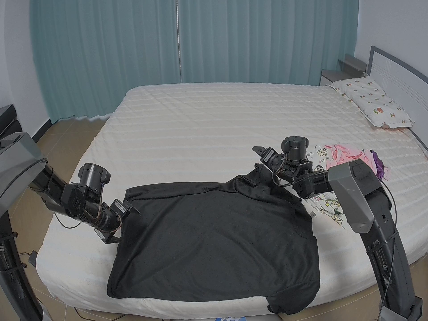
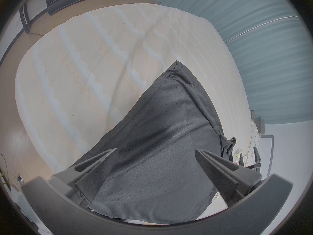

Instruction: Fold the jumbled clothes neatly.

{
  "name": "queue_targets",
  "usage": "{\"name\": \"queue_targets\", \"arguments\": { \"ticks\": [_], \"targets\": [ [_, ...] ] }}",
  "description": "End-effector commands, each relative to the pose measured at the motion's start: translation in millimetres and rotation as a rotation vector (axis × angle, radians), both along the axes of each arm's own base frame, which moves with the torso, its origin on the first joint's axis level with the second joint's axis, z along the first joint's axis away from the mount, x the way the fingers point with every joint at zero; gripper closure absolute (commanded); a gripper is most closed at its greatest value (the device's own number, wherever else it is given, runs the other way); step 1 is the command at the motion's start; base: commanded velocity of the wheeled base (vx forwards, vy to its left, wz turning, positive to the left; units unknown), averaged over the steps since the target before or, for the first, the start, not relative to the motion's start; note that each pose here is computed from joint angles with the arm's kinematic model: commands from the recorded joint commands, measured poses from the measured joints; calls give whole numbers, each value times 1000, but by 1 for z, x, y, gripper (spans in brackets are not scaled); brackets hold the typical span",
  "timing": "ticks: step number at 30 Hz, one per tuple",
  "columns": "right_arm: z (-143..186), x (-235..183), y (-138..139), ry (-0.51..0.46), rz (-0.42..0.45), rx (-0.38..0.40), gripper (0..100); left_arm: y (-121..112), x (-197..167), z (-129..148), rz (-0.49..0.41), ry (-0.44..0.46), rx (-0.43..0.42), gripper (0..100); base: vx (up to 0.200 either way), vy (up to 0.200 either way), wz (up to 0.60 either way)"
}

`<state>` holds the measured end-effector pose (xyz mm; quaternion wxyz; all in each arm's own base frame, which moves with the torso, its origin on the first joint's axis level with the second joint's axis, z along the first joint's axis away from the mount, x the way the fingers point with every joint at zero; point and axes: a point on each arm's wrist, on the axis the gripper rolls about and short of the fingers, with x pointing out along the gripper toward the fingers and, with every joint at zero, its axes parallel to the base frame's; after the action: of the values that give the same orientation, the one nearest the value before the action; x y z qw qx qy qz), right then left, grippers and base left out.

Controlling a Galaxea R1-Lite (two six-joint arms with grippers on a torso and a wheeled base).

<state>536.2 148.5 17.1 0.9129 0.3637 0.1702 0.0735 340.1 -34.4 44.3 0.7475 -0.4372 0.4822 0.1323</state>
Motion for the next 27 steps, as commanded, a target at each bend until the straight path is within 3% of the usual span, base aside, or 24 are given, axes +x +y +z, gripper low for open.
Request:
{"name": "queue_targets", "arguments": {
  "ticks": [1,17,18,27],
  "targets": [
    [-9,7,-28,27,-52,-16,0,0,1,2,0,-7,-1,0,0,0,0],
    [-51,-1,-30,148,-36,-92,0,10,38,27,51,-117,25,0,0,0,0],
    [-51,-1,-30,147,-35,-90,100,10,43,27,52,-114,26,0,0,0,0],
    [-51,-2,-23,138,-24,-87,100,27,85,22,95,-91,41,0,0,0,0]
  ]
}}
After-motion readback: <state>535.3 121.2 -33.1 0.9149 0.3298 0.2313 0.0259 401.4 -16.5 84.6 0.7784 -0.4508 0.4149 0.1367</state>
